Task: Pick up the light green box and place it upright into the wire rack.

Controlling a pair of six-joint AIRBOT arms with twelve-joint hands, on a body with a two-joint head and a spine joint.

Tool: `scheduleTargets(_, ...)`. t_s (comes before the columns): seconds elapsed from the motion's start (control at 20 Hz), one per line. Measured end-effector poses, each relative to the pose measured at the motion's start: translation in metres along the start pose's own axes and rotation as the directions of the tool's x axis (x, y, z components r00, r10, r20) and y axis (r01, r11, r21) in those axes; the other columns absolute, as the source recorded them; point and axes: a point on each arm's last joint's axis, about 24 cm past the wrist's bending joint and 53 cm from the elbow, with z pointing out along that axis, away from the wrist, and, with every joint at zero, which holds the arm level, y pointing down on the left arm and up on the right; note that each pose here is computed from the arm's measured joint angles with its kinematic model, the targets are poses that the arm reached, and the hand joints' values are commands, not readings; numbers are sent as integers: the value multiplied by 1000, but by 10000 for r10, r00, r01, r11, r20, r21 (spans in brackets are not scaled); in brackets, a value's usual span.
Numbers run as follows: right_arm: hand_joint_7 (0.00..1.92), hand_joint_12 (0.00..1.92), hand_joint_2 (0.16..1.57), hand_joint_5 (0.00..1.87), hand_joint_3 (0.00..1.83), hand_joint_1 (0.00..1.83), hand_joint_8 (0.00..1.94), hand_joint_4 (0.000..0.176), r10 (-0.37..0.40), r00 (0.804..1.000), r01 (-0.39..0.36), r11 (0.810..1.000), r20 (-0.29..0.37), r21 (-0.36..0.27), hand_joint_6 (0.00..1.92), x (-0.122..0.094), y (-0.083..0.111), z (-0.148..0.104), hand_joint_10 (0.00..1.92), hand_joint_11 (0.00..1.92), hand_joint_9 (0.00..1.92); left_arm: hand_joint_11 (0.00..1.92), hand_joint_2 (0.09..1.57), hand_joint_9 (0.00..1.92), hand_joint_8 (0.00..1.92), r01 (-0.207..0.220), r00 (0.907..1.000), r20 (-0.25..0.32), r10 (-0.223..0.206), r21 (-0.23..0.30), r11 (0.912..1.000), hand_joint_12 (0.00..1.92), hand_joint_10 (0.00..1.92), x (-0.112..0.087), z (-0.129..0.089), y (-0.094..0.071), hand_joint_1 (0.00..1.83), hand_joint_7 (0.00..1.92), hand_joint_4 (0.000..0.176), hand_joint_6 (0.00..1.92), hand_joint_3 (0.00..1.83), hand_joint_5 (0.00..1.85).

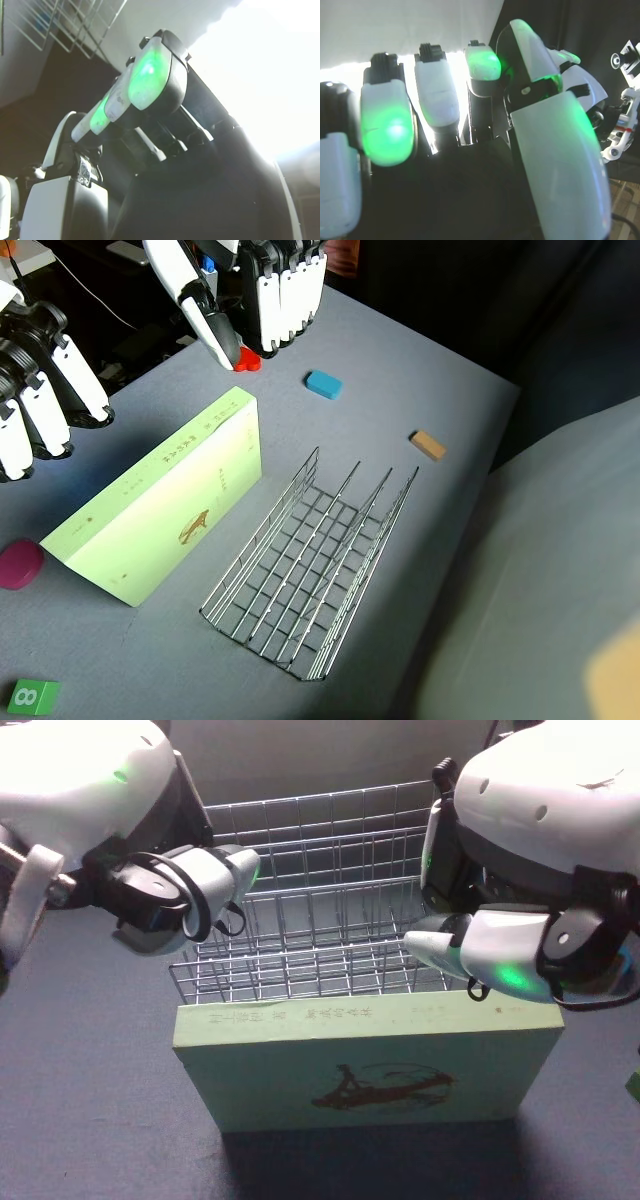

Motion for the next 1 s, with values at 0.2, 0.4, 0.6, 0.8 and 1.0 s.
scheduleTargets(0.2,319,1060,1097,271,25,174,3,16,49,10000,-49,10000,-21,5,11,1,1,0,22,0,286,0,1219,325,3,-31,10000,-2,31,203,9998,865,21,-1,0,-5,186,377,25,12,15,456)
scheduleTargets(0.4,323,1057,1100,271,9,181,1,16,198,9998,-199,9995,34,251,3,1,-2,1,10,0,291,0,1207,315,0,-72,10000,38,71,312,9995,862,5,-2,0,-8,174,359,19,0,0,444)
scheduleTargets(0.6,324,1058,1100,266,7,182,2,16,141,9998,-129,9973,-156,723,0,12,-7,3,9,0,292,0,1206,324,2,-34,10000,-20,34,182,9998,863,7,-1,1,-4,165,364,18,7,0,461)
scheduleTargets(0.8,326,1063,1088,266,0,213,2,14,82,9994,-51,9958,-338,917,0,20,-7,4,8,0,296,0,1204,329,4,-343,9993,157,346,-202,9992,866,7,-11,3,15,171,374,18,7,0,467)
scheduleTargets(1.0,327,1047,1074,261,0,349,0,5,-74,9977,130,9965,-681,823,0,35,-1,7,0,0,279,0,1207,338,6,-1134,9927,338,1161,-738,9908,841,5,-39,14,54,178,401,16,7,0,488)
